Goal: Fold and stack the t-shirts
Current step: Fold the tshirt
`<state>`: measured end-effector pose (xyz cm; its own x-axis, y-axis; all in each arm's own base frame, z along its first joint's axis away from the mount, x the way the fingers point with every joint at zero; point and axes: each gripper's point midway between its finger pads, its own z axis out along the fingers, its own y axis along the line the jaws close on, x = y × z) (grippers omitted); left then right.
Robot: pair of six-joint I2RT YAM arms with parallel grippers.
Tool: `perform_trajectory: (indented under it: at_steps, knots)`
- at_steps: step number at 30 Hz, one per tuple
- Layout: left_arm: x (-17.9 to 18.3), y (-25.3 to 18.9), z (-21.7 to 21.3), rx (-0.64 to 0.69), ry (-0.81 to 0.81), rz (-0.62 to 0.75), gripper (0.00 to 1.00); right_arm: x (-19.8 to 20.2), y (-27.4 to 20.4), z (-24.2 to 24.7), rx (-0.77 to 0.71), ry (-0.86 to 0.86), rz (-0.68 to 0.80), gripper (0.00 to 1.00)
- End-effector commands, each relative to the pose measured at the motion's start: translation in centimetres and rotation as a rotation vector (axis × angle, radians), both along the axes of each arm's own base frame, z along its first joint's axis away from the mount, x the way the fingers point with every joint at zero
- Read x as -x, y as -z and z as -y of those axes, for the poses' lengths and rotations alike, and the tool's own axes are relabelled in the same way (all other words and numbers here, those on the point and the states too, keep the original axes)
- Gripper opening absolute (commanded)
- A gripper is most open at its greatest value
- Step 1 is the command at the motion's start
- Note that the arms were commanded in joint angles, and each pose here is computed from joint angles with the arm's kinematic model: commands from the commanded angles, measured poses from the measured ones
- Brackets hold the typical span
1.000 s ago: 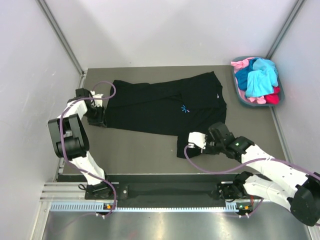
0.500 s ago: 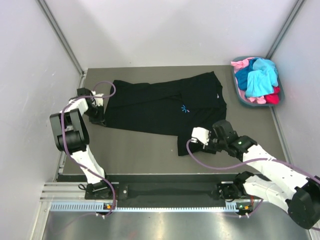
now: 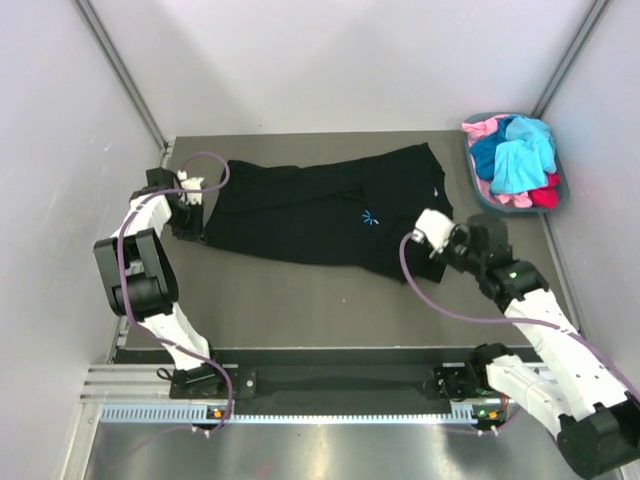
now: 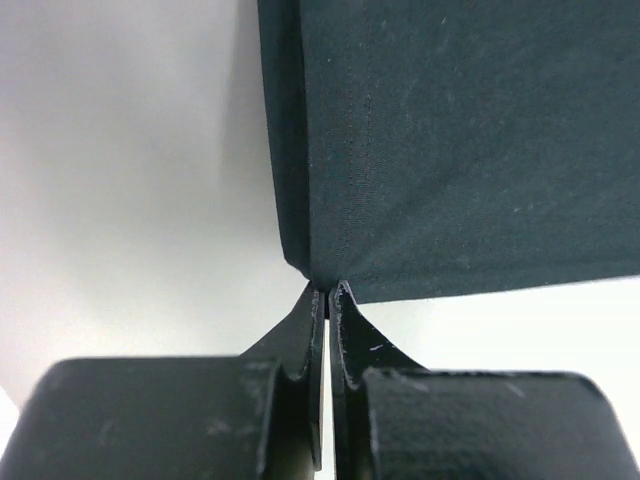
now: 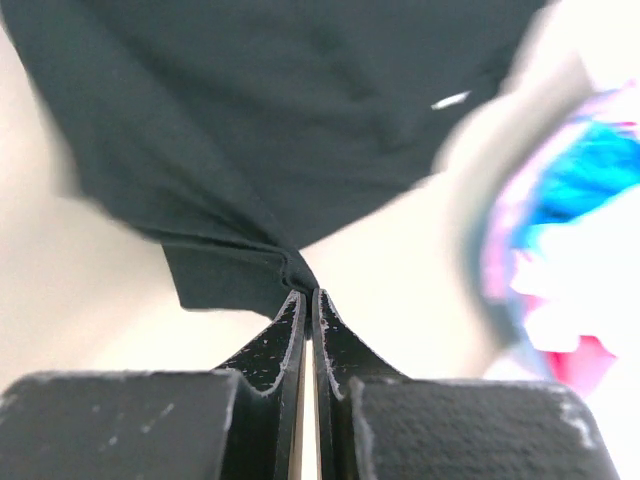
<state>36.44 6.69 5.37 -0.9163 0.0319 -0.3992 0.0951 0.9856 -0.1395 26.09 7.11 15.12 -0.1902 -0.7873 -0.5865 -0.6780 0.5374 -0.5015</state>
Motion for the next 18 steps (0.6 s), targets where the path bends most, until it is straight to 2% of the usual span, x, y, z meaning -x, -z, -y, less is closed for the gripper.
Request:
perform_trajectory:
  at_steps: [1, 9, 14, 18]
  knots:
    - [-1.2, -4.4, -0.9, -0.051, 0.036, 0.105, 0.00, -3.6, -7.5, 0.4, -0.064, 0.051, 0.179, 0.00]
    - [-3.2, -5.0, 0.2, 0.030, 0.081, 0.122, 0.00, -11.4, -13.0, 1.4, -0.105, 0.159, 0.235, 0.00]
    - [-7.0, -5.9, -0.7, 0.018, 0.089, 0.171, 0.00, -16.4, -12.7, 1.7, -0.108, 0.204, 0.220, 0.00]
    - [-9.7, -4.6, -0.5, 0.040, 0.111, 0.146, 0.00, -20.7, -10.7, 1.3, -0.093, 0.216, 0.178, 0.00]
